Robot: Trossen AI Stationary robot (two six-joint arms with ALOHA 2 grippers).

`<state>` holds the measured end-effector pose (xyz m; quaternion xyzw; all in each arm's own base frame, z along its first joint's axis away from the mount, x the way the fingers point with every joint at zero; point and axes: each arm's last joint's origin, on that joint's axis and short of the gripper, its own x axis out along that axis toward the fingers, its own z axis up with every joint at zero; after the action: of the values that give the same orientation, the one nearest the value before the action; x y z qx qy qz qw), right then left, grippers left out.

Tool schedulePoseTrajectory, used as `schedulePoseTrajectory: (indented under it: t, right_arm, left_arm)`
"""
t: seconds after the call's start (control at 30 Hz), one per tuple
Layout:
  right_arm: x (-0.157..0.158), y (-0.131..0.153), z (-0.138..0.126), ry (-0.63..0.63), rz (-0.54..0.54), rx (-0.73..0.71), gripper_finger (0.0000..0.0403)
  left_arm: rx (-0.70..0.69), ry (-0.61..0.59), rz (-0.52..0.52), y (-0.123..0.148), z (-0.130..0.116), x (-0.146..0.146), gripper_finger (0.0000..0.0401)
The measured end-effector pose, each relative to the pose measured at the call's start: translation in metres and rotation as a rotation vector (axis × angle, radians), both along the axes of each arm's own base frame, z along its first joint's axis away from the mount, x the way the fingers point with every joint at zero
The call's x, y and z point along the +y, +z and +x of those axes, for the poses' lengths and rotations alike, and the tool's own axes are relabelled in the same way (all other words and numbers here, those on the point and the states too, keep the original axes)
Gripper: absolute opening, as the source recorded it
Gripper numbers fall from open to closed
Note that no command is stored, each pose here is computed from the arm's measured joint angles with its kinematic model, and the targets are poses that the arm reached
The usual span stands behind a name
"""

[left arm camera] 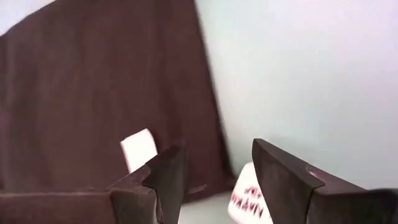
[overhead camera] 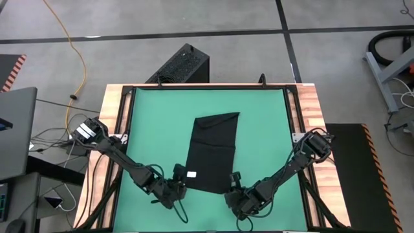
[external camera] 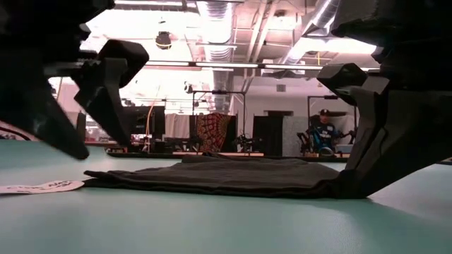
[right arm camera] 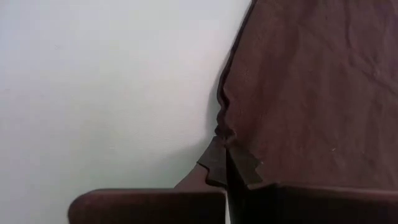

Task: Roll towel into tight, uniform cylinder
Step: Roll the black towel

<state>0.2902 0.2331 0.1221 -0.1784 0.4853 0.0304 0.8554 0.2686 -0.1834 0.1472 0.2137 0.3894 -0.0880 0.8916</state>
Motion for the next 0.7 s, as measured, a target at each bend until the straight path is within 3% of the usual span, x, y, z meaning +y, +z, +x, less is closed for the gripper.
schedulePoseTrajectory:
  t: [0.23, 0.43, 0.57, 0.7]
  right_arm:
    - [0.000, 0.000, 0.000, 0.001, 0.007, -0.004, 0.0009]
    - [0.001, 0.000, 0.000, -0.001, 0.015, 0.001, 0.0009]
    - [0.001, 0.000, 0.000, -0.001, 0.017, 0.000, 0.0009]
    - [0.001, 0.000, 0.000, -0.002, 0.019, -0.001, 0.0010]
  left_arm:
    - [0.051, 0.007, 0.090, -0.028, 0.004, -0.001, 0.0175]
    - [0.161, 0.121, 0.033, -0.039, 0.002, 0.008, 0.0163]
    - [0.223, 0.175, -0.054, -0.040, 0.005, 0.016, 0.0120]
    - [0.250, 0.182, -0.100, -0.040, 0.010, 0.022, 0.0054]
